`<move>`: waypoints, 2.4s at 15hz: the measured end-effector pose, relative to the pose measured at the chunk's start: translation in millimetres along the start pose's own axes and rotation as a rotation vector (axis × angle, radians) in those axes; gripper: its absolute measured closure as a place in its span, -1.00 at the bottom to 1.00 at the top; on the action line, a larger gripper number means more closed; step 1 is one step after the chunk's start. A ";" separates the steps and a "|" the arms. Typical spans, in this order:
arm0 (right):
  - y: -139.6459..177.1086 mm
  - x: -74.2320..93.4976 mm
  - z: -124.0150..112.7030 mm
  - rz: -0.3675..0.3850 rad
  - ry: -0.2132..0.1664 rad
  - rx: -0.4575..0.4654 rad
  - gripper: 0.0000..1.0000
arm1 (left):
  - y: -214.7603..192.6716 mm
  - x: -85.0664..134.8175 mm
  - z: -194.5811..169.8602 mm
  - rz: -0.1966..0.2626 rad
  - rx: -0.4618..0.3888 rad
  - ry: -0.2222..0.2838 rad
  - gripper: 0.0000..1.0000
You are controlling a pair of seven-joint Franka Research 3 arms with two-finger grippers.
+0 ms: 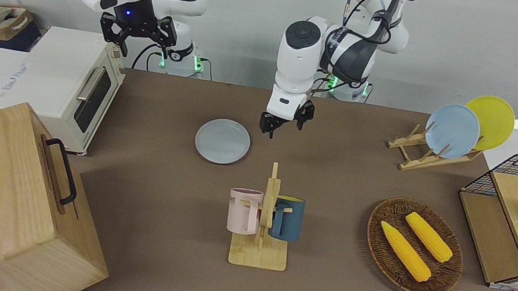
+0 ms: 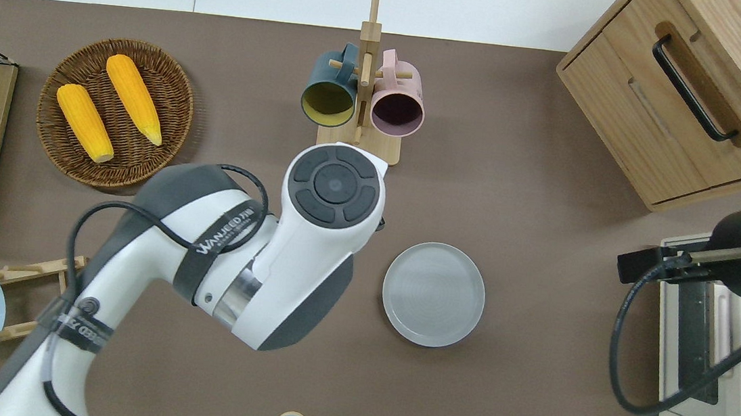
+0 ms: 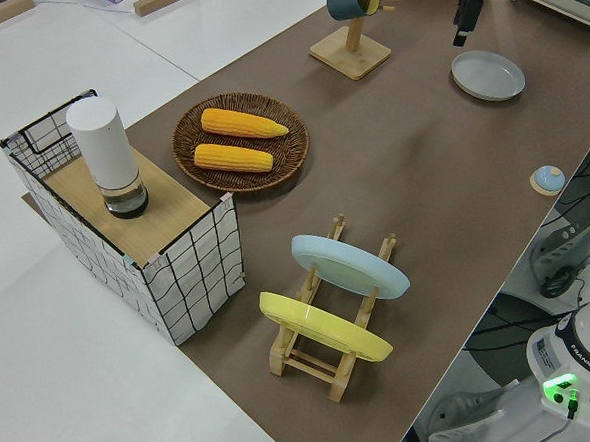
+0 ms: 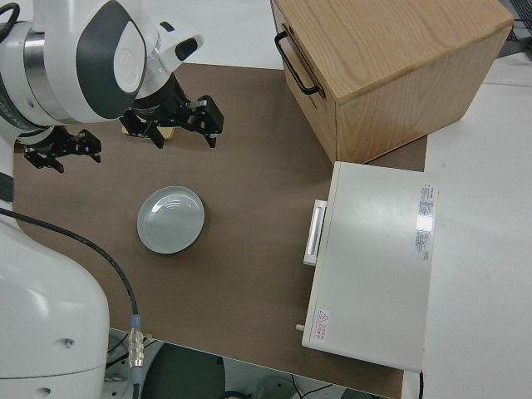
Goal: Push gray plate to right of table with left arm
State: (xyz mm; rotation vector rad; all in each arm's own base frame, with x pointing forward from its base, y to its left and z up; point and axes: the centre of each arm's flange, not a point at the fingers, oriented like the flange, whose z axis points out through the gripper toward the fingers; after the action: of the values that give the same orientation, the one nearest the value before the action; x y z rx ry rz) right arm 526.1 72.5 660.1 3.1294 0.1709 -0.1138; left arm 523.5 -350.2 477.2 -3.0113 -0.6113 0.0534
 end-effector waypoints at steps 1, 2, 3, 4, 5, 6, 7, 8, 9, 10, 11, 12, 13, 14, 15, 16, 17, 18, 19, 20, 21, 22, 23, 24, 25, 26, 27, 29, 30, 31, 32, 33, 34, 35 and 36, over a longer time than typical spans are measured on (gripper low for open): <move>0.0 0.0 0.0 0.000 0.000 0.000 -0.97 | -6.1 7.8 -6.0 0.022 0.003 -0.003 -0.98; 0.0 0.0 0.0 0.000 0.000 0.000 -0.97 | -12.4 15.6 -12.0 0.054 0.003 -0.003 -0.98; 0.0 0.0 0.0 0.000 0.000 0.000 -0.97 | -18.4 22.9 -17.0 0.086 0.000 -0.002 -0.98; 0.0 0.0 0.0 0.000 0.000 0.000 -0.97 | -25.0 29.7 -22.4 0.114 -0.004 0.001 -0.98; 0.0 0.0 0.0 0.000 0.000 0.000 -0.97 | -34.6 37.4 -28.3 0.137 -0.003 -0.001 -0.98; 0.0 0.0 0.0 0.000 0.000 0.000 -0.97 | -44.9 43.9 -33.9 0.149 0.002 -0.005 -0.98; 0.0 0.0 0.0 0.000 0.000 0.000 -0.97 | -58.4 52.9 -39.9 0.158 0.007 -0.011 -0.98; 0.0 0.0 0.0 0.000 0.000 0.000 -0.97 | -72.2 63.1 -46.1 0.170 0.004 -0.012 -0.98; 0.0 0.0 0.0 0.000 0.000 0.000 -0.97 | -87.4 73.3 -52.8 0.191 -0.001 -0.014 -0.98; 0.0 0.0 0.0 0.000 0.000 0.000 -0.97 | -102.0 81.6 -59.3 0.215 -0.004 -0.017 -0.98; 0.0 0.0 0.0 0.000 0.000 0.000 -0.97 | -116.2 88.1 -65.3 0.237 -0.003 -0.022 -0.98; 0.0 0.0 0.0 0.000 0.000 0.000 -0.97 | -131.9 94.4 -71.8 0.252 0.001 -0.030 -0.98; 0.0 0.0 0.0 0.000 0.000 0.000 -0.97 | -148.6 100.5 -79.7 0.259 0.005 -0.037 -0.98; 0.0 0.0 0.0 0.000 0.000 0.000 -0.97 | -162.2 104.8 -87.5 0.261 0.008 -0.044 -0.98; 0.0 0.0 0.0 0.000 0.000 0.000 -0.97 | -176.8 109.0 -96.3 0.260 0.010 -0.051 -0.96; 0.0 0.0 0.0 0.000 0.000 0.000 -0.97 | -189.1 112.2 -103.9 0.260 0.012 -0.057 -0.96; 0.0 0.0 0.0 0.000 0.000 0.000 -0.97 | -201.7 115.3 -111.6 0.262 0.014 -0.064 -0.98; 0.0 0.0 0.0 0.000 0.000 0.000 -0.97 | -214.1 118.8 -118.4 0.268 0.014 -0.069 -0.98; 0.0 0.0 0.0 0.000 0.000 0.000 -0.97 | -226.3 122.6 -124.2 0.274 0.013 -0.072 -0.98; 0.0 0.0 0.0 0.000 0.000 0.000 -0.97 | -237.2 125.9 -128.5 0.278 0.012 -0.076 -0.99; 0.0 0.0 0.0 0.000 0.000 0.000 -0.97 | -246.8 128.8 -132.0 0.278 0.011 -0.078 -0.99; 0.0 0.0 0.0 0.000 0.000 0.000 -0.97 | -253.7 130.5 -134.7 0.275 0.009 -0.077 -0.99; 0.0 0.0 0.0 0.000 0.000 0.000 -0.97 | -257.5 130.9 -136.4 0.273 0.009 -0.077 -0.99; 0.0 0.0 0.0 0.000 0.000 0.000 -0.97 | -258.5 130.7 -137.3 0.273 0.009 -0.077 -0.99; 0.0 0.0 0.0 0.000 0.000 0.000 -0.97 | -258.6 130.2 -137.9 0.274 0.008 -0.076 -0.99; 0.0 0.0 0.0 0.000 0.000 0.000 -0.97 | -258.3 130.0 -138.1 0.276 0.008 -0.075 -0.99; 0.0 0.0 0.0 0.000 0.000 0.000 -0.97 | -258.4 130.1 -138.1 0.291 0.007 -0.075 -0.98; 0.0 0.0 0.0 0.000 0.000 0.000 -0.97 | -261.8 132.5 -138.1 0.363 0.003 -0.073 -0.99; 0.0 0.0 0.0 0.000 0.000 0.000 -0.97 | -266.0 135.1 -137.9 0.389 -0.005 -0.075 -0.99; 0.0 0.0 0.0 0.000 0.000 0.000 -0.97 | -270.5 138.3 -137.8 0.399 -0.020 -0.075 -0.99; 0.0 0.0 0.0 0.000 0.000 0.000 -0.97 | -275.0 142.8 -137.8 0.398 -0.036 -0.067 -0.99; 0.0 0.0 0.0 0.000 0.000 0.000 -0.97 | -278.7 147.3 -136.6 0.392 -0.044 -0.056 -0.99; 0.0 0.0 0.0 0.000 0.000 0.000 -0.97 | -281.1 151.1 -133.4 0.386 -0.049 -0.051 -0.99; 0.0 0.0 0.0 0.000 0.000 0.000 -0.97 | -281.5 153.8 -129.9 0.383 -0.051 -0.047 -1.00; 0.0 0.0 0.0 0.000 0.000 0.000 -0.97 | -280.9 156.1 -125.9 0.382 -0.053 -0.041 -1.00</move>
State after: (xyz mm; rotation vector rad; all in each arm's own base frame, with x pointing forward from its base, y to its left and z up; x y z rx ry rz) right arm 526.1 72.5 660.1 3.1294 0.1709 -0.1138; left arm 564.2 -38.8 620.3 -3.1384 -0.0332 0.1200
